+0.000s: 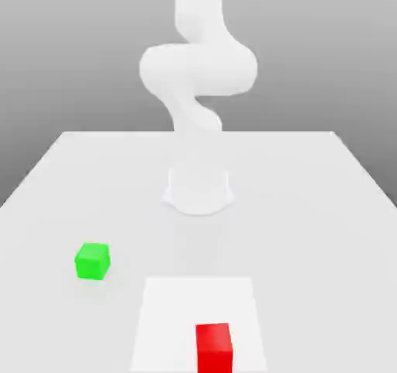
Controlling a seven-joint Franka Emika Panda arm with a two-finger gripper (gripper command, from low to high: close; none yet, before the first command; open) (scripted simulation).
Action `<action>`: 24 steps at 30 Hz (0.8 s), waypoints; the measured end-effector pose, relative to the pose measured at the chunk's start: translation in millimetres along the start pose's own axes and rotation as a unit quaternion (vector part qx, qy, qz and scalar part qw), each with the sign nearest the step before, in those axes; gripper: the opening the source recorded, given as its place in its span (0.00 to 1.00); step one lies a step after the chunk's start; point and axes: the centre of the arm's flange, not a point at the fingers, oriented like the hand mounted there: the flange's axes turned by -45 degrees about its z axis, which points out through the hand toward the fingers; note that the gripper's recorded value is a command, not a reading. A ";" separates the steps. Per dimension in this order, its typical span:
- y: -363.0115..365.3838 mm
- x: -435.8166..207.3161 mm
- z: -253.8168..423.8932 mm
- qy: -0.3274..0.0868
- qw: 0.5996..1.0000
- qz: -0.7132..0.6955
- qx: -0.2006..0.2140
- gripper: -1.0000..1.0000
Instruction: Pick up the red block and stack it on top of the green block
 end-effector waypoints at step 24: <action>-17.5 -210.8 399.6 -0.337 0.941 -0.034 0.010 0.50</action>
